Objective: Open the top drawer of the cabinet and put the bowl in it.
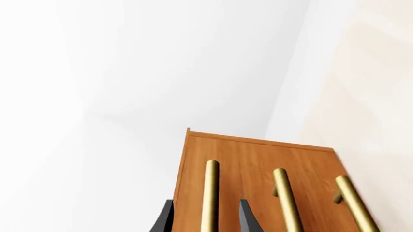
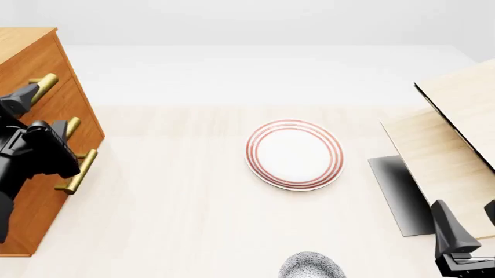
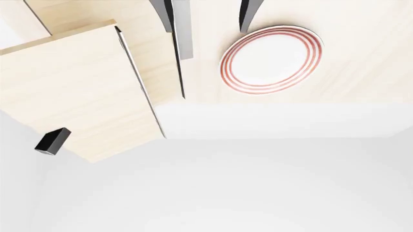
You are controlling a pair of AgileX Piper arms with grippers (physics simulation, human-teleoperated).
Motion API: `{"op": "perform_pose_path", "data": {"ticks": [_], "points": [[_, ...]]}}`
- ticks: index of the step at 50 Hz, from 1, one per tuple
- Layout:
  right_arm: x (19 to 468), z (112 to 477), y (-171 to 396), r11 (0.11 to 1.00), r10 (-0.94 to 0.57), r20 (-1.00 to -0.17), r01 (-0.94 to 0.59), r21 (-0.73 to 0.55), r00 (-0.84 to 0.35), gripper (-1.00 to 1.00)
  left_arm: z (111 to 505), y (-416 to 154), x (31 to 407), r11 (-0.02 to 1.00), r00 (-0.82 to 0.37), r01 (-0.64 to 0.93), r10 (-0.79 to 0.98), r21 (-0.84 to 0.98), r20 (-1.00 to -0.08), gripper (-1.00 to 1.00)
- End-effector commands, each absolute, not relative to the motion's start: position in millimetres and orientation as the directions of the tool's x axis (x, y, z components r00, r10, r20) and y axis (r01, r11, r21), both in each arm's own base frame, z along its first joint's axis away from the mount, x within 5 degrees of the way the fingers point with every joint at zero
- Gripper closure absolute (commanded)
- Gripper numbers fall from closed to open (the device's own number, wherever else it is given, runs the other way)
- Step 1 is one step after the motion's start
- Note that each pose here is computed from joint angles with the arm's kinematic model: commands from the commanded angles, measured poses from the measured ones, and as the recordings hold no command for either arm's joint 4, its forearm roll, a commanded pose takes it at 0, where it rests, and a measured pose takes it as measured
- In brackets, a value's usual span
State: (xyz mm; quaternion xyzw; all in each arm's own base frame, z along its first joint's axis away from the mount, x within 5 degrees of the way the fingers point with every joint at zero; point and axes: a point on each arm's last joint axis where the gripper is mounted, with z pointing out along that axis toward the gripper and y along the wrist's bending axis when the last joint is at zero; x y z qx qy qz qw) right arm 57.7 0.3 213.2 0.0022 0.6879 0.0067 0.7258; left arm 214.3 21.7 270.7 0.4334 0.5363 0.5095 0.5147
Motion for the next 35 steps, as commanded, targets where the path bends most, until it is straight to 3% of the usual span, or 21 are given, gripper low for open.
{"op": "perform_pose_path", "data": {"ticks": [1, 35], "points": [[58, 213, 0, 1.000, 0.013, -0.999, -0.007, 0.013, 0.053, -1.00, 266, 27, 221, 0.111, -0.115, -0.060, 0.986, 0.992, -0.117, -1.00], [58, 213, 0, 1.000, 0.014, -0.999, -0.008, 0.014, 0.050, -1.00, 260, 45, 229, 0.109, -0.183, -0.098, 0.975, 0.989, -0.126, -1.00]]}}
